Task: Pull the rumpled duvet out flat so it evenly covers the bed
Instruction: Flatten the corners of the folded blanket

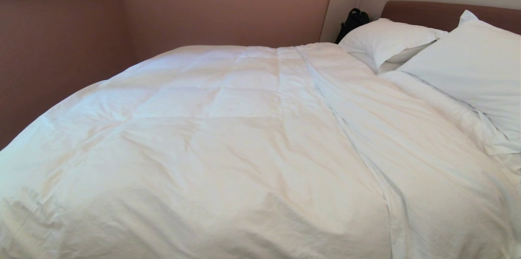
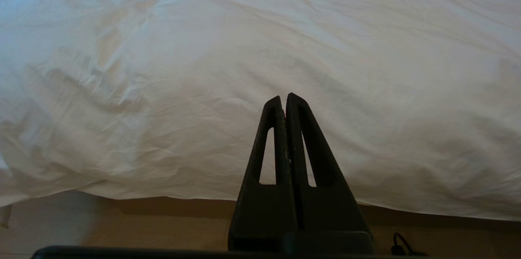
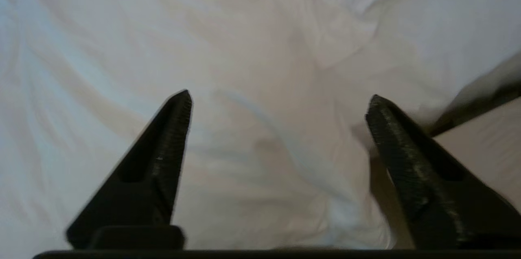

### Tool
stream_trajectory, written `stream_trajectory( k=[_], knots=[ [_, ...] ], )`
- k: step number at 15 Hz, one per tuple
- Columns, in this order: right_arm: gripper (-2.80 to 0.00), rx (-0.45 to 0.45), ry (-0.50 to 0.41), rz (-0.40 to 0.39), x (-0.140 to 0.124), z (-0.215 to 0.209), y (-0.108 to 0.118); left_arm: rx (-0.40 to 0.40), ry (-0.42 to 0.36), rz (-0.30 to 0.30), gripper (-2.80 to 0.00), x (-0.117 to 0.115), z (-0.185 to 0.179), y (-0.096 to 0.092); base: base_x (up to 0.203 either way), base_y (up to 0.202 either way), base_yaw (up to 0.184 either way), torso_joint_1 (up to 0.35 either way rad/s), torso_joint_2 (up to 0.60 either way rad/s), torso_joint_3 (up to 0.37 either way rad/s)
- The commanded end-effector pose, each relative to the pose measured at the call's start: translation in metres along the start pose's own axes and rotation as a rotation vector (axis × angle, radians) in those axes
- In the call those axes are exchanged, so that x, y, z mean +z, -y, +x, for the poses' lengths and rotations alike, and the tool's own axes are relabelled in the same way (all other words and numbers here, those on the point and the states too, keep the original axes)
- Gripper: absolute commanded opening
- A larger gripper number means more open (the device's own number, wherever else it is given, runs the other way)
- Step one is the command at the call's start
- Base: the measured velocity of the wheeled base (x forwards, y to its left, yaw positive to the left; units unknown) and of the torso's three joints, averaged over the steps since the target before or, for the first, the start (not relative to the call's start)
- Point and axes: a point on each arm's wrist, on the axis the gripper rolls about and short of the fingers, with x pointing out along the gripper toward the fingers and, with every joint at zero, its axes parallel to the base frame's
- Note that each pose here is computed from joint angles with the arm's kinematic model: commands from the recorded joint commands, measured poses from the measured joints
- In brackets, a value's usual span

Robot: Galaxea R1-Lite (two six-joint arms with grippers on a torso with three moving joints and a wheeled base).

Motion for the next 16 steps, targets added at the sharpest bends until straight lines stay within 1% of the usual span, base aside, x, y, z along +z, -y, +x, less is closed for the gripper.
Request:
stream_trajectory(
  k=[1,8,10,12,14,16],
  knots=[
    [-2.80,0.015,-0.262,0.156,-0.030,-0.005,-0.005,0.001,0.000,-0.001,-2.80,0.000,0.000,0.000,0.000,0.000,0.000,0.000,0.00,0.000],
    [-2.80,0.018,-0.284,0.157,-0.035,-0.001,-0.004,0.000,-0.001,-0.001,-2.80,0.000,0.000,0.000,0.000,0.000,0.000,0.000,0.00,0.000],
    [-2.80,0.017,-0.306,0.166,-0.037,0.005,0.000,0.001,-0.001,-0.001,-2.80,0.000,0.000,0.000,0.000,0.000,0.000,0.000,0.00,0.000],
    [-2.80,0.020,-0.345,0.165,-0.043,0.014,0.006,0.001,-0.001,-0.001,-2.80,0.000,0.000,0.000,0.000,0.000,0.000,0.000,0.00,0.000],
    [-2.80,0.024,-0.417,0.173,-0.055,0.031,0.017,0.000,0.000,-0.001,-2.80,0.000,0.000,0.000,0.000,0.000,0.000,0.000,0.00,0.000],
    [-2.80,0.011,-0.430,0.184,-0.058,0.038,0.028,0.001,-0.001,-0.001,-2.80,0.000,0.000,0.000,0.000,0.000,0.000,0.000,0.00,0.000]
  ],
)
